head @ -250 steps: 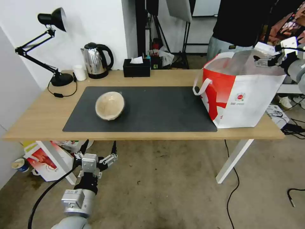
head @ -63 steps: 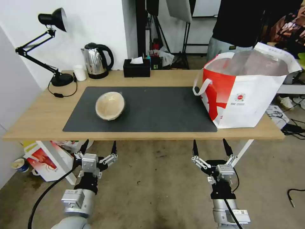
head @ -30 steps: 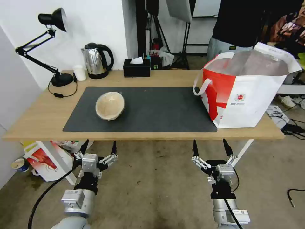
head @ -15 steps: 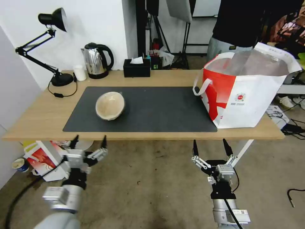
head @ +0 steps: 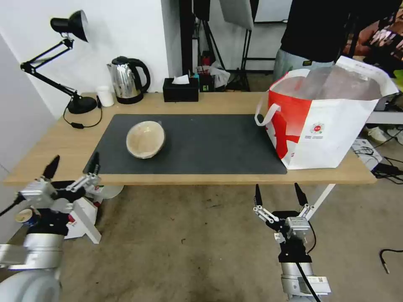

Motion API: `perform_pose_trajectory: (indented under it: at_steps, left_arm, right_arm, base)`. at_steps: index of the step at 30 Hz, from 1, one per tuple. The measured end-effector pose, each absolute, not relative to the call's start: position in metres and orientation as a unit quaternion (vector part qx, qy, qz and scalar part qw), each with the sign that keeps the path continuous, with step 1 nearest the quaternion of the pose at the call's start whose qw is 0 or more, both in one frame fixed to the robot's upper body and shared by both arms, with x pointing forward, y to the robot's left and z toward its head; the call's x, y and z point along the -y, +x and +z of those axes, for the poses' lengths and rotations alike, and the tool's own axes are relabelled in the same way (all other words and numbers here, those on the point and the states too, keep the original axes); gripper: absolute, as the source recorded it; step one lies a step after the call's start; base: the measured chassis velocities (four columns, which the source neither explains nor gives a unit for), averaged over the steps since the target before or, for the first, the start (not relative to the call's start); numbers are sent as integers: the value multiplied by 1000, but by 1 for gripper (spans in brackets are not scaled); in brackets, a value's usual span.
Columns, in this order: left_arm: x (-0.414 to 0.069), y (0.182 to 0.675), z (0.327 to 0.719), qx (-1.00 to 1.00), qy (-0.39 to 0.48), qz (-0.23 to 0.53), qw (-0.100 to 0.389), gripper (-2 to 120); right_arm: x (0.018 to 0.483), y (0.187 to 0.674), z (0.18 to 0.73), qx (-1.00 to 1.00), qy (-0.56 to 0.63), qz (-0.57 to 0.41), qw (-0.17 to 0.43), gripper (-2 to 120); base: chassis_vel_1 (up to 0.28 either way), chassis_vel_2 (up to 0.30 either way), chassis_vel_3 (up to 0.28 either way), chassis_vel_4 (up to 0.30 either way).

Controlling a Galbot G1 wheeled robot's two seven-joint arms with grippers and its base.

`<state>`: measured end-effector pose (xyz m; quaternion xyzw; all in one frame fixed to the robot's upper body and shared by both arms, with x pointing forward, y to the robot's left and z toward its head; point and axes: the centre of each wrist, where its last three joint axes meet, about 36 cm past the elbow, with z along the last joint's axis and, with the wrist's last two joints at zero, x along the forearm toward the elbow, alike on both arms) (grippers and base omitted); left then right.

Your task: Pick up the trash from the table and place it into the takeout bag.

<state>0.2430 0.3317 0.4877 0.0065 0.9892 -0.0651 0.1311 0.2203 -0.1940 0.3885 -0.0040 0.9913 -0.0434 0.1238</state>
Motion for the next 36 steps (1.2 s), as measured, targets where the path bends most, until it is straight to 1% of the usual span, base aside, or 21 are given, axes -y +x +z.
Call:
perform_pose_trajectory:
  at_steps: [3, 6, 9, 11, 13, 15, 17, 18, 19, 23, 24, 28, 29, 36]
  left_arm:
    - [-332, 243, 489, -988, 7, -70, 134, 100]
    - [-332, 243, 493, -987, 7, -91, 136, 100]
    - [-330, 243, 501, -982, 7, -130, 135, 100]
    - [-330, 243, 502, -981, 8, -136, 135, 100]
    - [-328, 243, 508, -977, 9, -167, 133, 100]
    - [-328, 243, 510, -975, 11, -177, 132, 100]
    - [-326, 243, 517, -969, 15, -212, 128, 100]
    - [-326, 243, 517, -969, 15, -212, 128, 100]
    - [-324, 243, 522, -963, 20, -237, 124, 100]
    - [-321, 242, 534, -949, 34, -294, 112, 100]
    - [-321, 242, 534, -949, 34, -294, 112, 100]
    - [-317, 241, 545, -933, 53, -342, 98, 100]
    - [-317, 241, 545, -933, 53, -342, 98, 100]
    - [-316, 240, 555, -905, 80, -413, 65, 100]
  right_arm:
    - [194, 220, 389, -991, -4, -43, 124, 100]
    - [194, 220, 389, -991, -4, -43, 124, 100]
    - [194, 220, 389, -991, -4, -43, 124, 100]
    - [194, 220, 389, -991, -4, -43, 124, 100]
    - [194, 220, 389, -991, -4, -43, 124, 100]
    - [194, 220, 389, -991, -4, -43, 124, 100]
    - [194, 220, 389, -991, -4, -43, 124, 100]
    - [194, 220, 389, -991, -4, -43, 124, 100]
    - [194, 220, 389, -991, -4, -43, 124, 100]
    - [194, 220, 389, -991, -4, -43, 124, 100]
    - [194, 220, 389, -991, -4, -43, 124, 100]
    - [194, 220, 389, -991, -4, -43, 124, 100]
    - [194, 220, 389, -991, -4, -43, 124, 100]
    - [194, 220, 389, -991, -4, -43, 124, 100]
  base:
    - [0, 0, 0, 0]
    - [0, 0, 0, 0]
    - [0, 0, 0, 0]
    - [0, 0, 0, 0]
    - [0, 0, 0, 0]
    - [0, 0, 0, 0]
    - [0, 0, 0, 0]
    - [0, 0, 0, 0]
    - [0, 0, 0, 0]
    - [0, 0, 0, 0]
    - [0, 0, 0, 0]
    - [0, 0, 0, 0]
    - [0, 0, 0, 0]
    - [0, 0, 0, 0]
